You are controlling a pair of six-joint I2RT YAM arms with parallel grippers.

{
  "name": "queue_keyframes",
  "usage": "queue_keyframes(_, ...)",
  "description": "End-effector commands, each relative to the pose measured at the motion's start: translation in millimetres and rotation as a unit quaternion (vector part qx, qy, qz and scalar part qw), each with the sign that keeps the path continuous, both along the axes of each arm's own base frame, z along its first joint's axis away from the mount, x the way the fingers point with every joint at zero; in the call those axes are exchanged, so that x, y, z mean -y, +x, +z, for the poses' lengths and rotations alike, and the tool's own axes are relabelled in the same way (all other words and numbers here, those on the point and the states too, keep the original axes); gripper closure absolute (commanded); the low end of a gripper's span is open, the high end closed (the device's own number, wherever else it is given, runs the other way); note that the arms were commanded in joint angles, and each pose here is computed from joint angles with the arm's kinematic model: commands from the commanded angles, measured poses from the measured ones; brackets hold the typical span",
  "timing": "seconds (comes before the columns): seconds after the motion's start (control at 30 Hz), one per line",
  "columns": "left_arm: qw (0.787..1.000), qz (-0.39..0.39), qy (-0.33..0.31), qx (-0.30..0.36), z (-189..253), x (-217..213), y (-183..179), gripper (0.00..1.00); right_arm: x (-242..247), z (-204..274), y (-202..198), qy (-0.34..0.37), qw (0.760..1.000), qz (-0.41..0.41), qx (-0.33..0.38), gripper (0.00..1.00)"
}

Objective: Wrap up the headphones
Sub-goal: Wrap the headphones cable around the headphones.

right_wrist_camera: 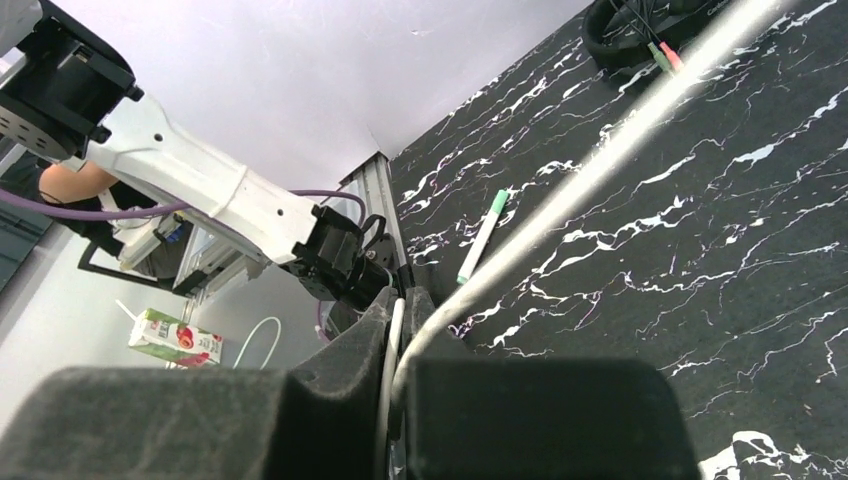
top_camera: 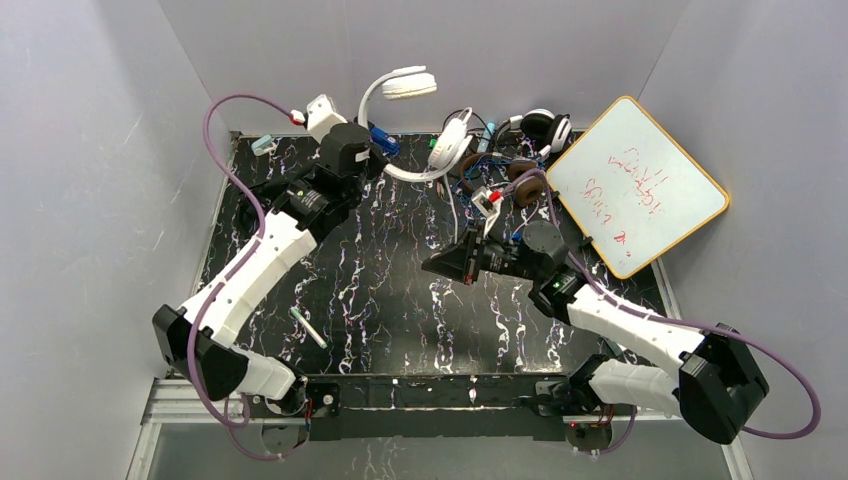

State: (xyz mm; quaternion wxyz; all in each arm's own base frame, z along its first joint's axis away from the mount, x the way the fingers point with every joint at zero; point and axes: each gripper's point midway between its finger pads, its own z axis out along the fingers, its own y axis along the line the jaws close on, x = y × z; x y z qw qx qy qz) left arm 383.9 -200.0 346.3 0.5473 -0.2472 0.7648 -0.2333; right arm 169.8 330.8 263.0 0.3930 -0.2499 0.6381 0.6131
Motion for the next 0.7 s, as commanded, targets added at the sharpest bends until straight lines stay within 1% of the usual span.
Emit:
queue_keyframes(0.0, 0.967, 0.115, 0.227, 0.013, 11.0, -66.6, 14.9, 1.00, -6.4, 26.6, 2.8, -0.030, 1.000, 0.007, 0.002, 0.94)
queue_keyframes(0.07, 0.947, 0.110, 0.302, -0.010, -3.6, -72.9, 19.4, 1.00, -10.7, 23.9, 2.9, -0.065, 0.998, 0.022, -0.014, 0.96)
queue_keyframes(0.13, 0.926, 0.087, 0.365, -0.030, -17.4, -73.5, 23.0, 1.00, -13.4, 25.1, 4.4, -0.088, 0.995, 0.032, -0.013, 0.96)
queue_keyframes(0.23, 0.901, 0.022, 0.430, -0.053, -42.7, -65.0, 26.1, 1.00, -14.4, 31.4, 9.0, -0.119, 0.992, 0.037, 0.001, 0.95)
queue_keyframes(0.3, 0.890, -0.014, 0.451, -0.065, -57.5, -59.9, 25.5, 1.00, -15.4, 27.2, 11.8, -0.153, 0.987, 0.048, 0.010, 0.92)
queue_keyframes(0.33, 0.890, -0.016, 0.451, -0.071, -62.3, -60.2, 24.0, 1.00, -16.1, 27.0, 12.2, -0.167, 0.984, 0.056, 0.010, 0.92)
queue_keyframes(0.4, 0.899, -0.011, 0.430, -0.082, -67.3, -60.3, 21.8, 1.00, -17.6, 20.4, 14.0, -0.196, 0.978, 0.073, 0.005, 0.91)
queue_keyframes(0.47, 0.919, -0.005, 0.384, -0.093, -70.1, -58.7, 22.6, 1.00, -17.7, 12.6, 17.0, -0.217, 0.973, 0.074, -0.005, 0.90)
queue_keyframes(0.53, 0.930, -0.021, 0.351, -0.108, -73.5, -55.3, 25.7, 1.00, -16.3, 4.2, 19.1, -0.229, 0.971, 0.068, -0.011, 0.89)
queue_keyframes(0.6, 0.931, -0.064, 0.342, -0.109, -76.2, -43.1, 26.6, 1.00, -13.4, -1.6, 21.9, -0.234, 0.971, 0.053, -0.010, 0.85)
queue_keyframes(0.67, 0.926, -0.122, 0.343, -0.100, -80.8, -27.8, 24.1, 1.00, -8.3, -0.9, 27.2, -0.240, 0.970, 0.028, -0.001, 0.84)
